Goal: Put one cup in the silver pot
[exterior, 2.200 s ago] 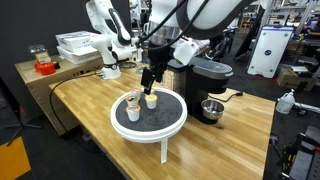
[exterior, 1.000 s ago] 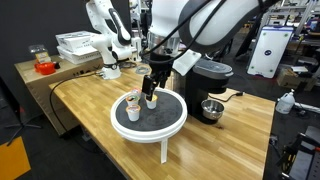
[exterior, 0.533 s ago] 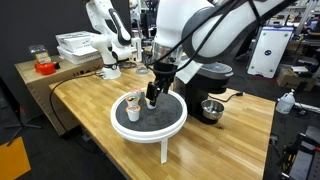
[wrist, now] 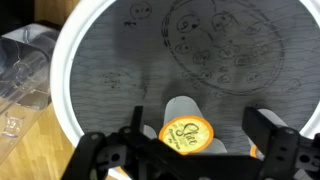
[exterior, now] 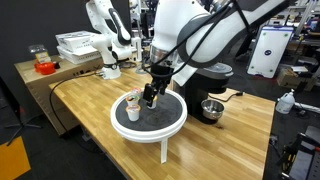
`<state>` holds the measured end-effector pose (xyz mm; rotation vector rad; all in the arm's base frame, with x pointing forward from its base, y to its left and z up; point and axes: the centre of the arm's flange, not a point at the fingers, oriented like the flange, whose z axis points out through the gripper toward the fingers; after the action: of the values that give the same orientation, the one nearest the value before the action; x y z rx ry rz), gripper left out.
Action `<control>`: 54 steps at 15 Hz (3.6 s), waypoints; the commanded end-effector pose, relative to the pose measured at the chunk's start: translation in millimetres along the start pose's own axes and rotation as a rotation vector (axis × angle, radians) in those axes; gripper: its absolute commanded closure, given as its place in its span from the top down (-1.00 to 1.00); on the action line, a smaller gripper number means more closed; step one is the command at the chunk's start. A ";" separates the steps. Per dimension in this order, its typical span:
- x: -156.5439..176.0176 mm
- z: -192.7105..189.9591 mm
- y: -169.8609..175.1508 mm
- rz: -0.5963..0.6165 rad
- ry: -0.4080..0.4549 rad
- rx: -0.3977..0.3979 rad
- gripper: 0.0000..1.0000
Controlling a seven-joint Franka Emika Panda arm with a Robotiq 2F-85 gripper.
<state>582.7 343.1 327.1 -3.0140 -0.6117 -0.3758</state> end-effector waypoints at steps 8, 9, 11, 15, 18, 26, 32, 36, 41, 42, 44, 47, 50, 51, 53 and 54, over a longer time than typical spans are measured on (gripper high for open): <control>19.6 9.6 6.1 -0.023 0.019 0.019 1.00; 19.5 10.5 6.2 -0.023 0.018 0.019 1.00; 18.8 11.3 6.9 -0.025 0.014 0.020 1.00; 19.0 11.5 5.2 -0.021 0.022 0.034 0.20; 19.5 11.0 1.0 -0.024 0.021 0.045 -0.24; 18.8 4.9 -2.6 -0.032 0.027 0.056 -0.45; 18.1 -29.1 5.0 -0.020 0.083 0.055 -0.45; 5.3 -66.2 7.2 0.019 0.132 0.047 -0.45; -33.8 -113.5 7.7 0.115 0.159 0.002 -0.45; -46.0 -121.3 8.7 0.150 0.161 -0.003 -0.45; -70.3 -130.9 9.4 0.215 0.156 -0.027 -0.45; -102.0 -135.9 9.2 0.297 0.138 -0.058 -0.45; -126.5 -136.0 7.8 0.368 0.129 -0.081 -0.45; -133.6 -136.0 7.2 0.396 0.130 -0.082 -0.45; -148.6 -134.2 6.0 0.448 0.120 -0.089 -0.45; -158.0 -133.3 6.2 0.476 0.113 -0.094 -0.45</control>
<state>436.1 276.2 421.4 -3.0634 0.0323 -0.5222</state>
